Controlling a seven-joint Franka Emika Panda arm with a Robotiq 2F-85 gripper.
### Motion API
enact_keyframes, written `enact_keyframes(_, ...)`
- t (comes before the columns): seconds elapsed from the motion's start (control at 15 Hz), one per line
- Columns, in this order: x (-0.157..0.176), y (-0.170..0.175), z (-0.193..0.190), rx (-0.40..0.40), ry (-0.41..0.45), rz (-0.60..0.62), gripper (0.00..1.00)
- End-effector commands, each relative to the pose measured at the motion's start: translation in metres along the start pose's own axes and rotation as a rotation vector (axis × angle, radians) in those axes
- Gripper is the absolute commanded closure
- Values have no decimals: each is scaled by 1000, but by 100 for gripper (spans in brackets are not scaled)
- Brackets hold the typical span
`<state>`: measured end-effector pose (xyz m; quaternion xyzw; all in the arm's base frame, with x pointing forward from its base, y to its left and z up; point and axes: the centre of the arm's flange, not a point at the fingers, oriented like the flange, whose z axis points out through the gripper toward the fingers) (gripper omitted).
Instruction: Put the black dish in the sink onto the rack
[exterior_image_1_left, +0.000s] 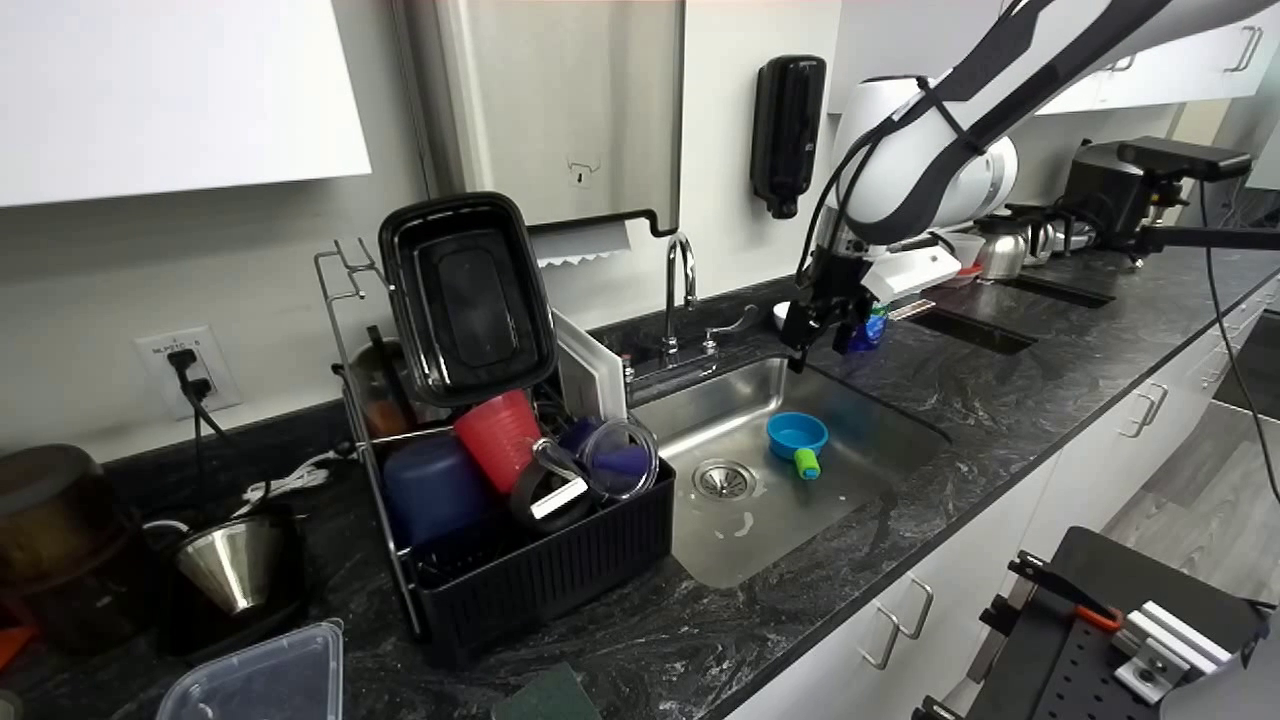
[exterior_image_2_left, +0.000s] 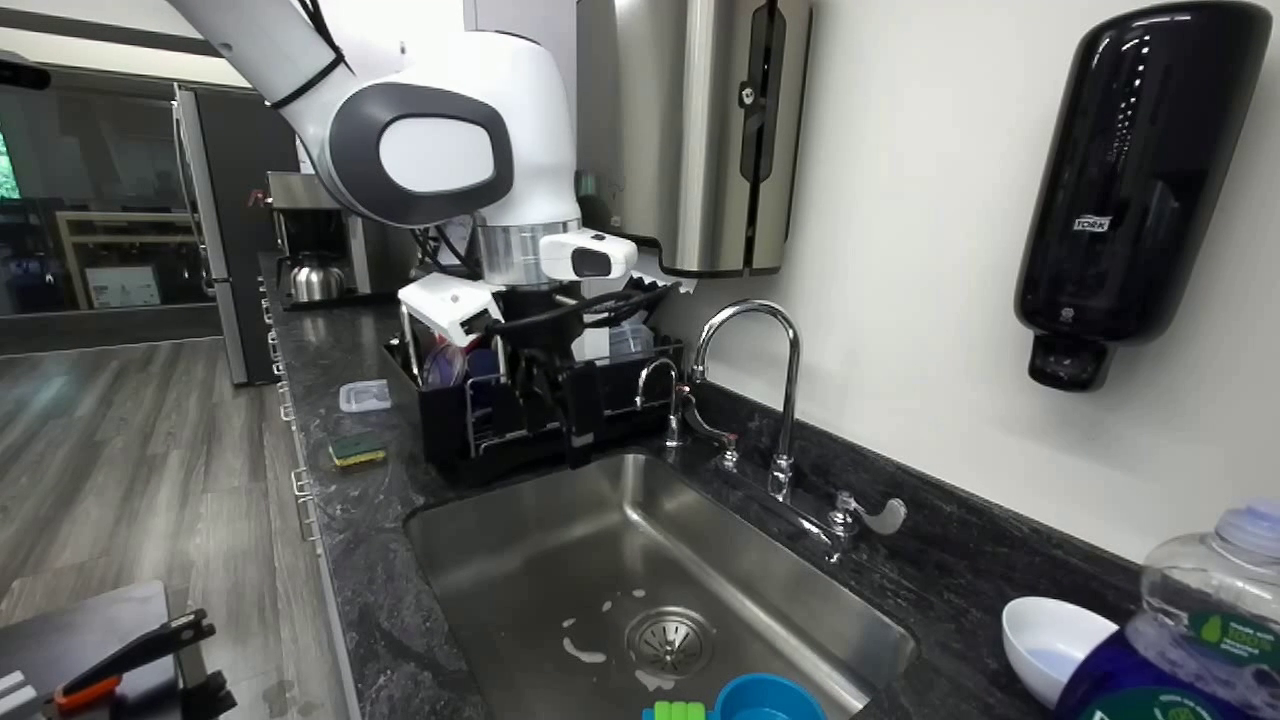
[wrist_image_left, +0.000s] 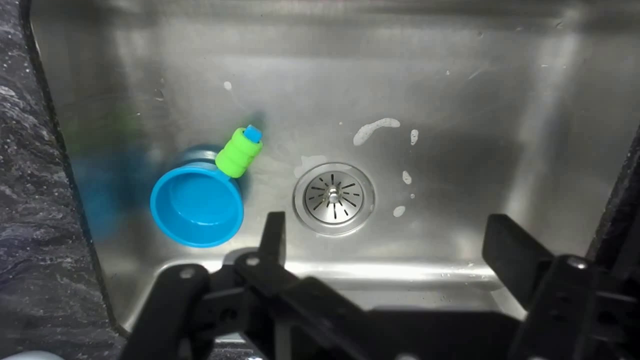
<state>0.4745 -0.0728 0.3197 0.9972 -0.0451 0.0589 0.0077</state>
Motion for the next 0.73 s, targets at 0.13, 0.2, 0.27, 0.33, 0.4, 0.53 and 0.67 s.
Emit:
enact_keyframes(0.13, -14, -3, 1, -12, -87, -12, 0)
enact_keyframes(0.2, -15, -3, 3, -12, -102, -15, 0)
enact_keyframes(0.27, -17, -3, 4, -4, -114, -16, 0)
enact_keyframes(0.33, -19, -3, 6, 3, -131, -19, 0)
enact_keyframes(0.4, -21, -4, 7, 10, -144, -15, 0)
enact_keyframes(0.53, -17, -4, 13, 6, -133, -14, 0)
enact_keyframes(0.67, -19, -5, 15, 9, -145, -14, 0)
